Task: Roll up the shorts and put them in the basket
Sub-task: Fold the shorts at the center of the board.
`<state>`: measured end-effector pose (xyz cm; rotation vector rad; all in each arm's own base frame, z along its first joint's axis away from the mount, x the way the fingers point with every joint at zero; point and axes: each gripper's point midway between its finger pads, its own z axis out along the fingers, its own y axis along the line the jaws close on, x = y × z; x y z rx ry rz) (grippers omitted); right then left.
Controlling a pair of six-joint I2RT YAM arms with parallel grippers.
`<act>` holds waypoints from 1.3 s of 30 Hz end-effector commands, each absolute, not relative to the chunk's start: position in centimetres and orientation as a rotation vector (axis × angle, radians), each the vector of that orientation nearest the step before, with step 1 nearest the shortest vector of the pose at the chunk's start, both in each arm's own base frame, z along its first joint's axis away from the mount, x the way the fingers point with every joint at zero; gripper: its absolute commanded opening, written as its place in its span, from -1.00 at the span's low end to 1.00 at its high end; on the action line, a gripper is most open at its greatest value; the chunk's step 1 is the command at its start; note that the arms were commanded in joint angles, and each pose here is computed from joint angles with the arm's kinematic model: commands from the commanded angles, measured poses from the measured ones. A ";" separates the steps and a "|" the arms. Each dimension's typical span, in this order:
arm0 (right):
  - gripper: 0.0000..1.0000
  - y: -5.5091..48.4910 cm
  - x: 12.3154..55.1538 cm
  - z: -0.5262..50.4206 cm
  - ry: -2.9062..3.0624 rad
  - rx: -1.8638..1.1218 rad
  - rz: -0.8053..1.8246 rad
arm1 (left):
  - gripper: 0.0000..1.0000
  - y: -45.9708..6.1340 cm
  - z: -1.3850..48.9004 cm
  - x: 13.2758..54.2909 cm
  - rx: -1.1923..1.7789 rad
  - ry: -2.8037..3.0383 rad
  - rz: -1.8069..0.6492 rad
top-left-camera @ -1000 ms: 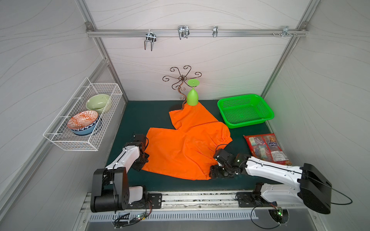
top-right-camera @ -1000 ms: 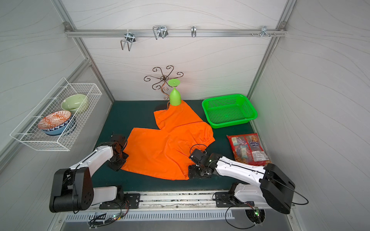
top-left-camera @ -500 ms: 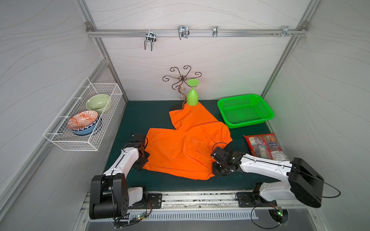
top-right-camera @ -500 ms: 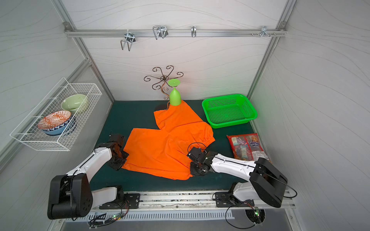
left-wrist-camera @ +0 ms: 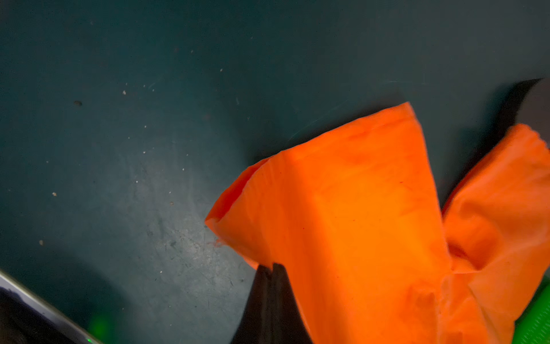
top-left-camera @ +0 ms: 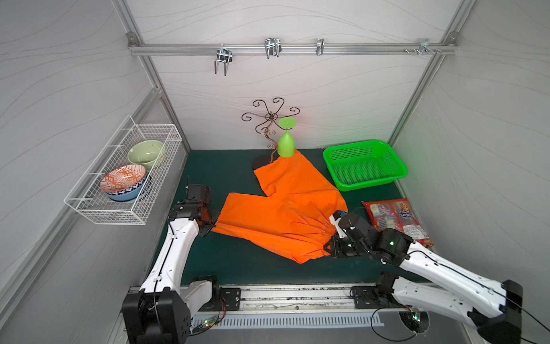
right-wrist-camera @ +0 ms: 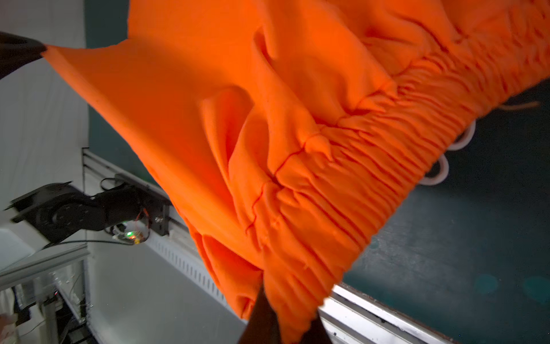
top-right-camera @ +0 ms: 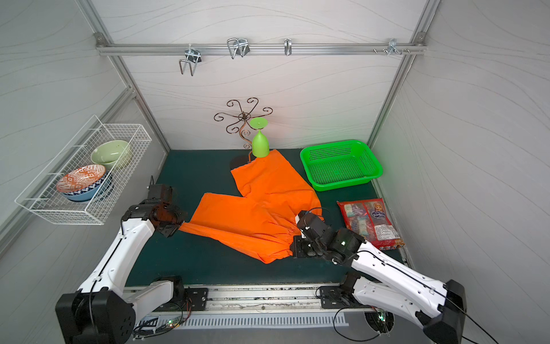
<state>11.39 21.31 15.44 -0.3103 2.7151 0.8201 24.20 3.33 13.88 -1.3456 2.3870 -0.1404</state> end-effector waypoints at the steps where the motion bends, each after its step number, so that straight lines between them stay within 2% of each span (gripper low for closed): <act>1: -0.98 19.8 8.1 14.5 2.845 -0.461 0.775 | -1.00 4.5 16.9 24.1 -1.272 2.333 -0.079; 8: -1.00 19.3 4.6 13.3 2.935 -0.659 0.733 | -1.00 4.9 19.6 22.7 -1.164 2.282 -0.060; 14: -1.00 20.2 3.5 14.1 2.928 -0.711 0.854 | -1.00 5.3 20.3 22.8 -1.150 2.299 -0.020; 27: -0.98 21.5 2.9 14.2 2.916 -0.779 0.923 | -1.00 6.7 26.9 23.9 -1.127 2.122 0.002; 32: -0.98 21.0 4.7 15.0 2.877 -0.595 0.878 | -1.00 5.2 27.9 27.6 -1.101 2.115 -0.139; 39: -0.97 17.5 6.8 14.7 2.855 -0.120 0.887 | -1.00 -0.3 30.7 34.5 -0.877 2.168 -0.133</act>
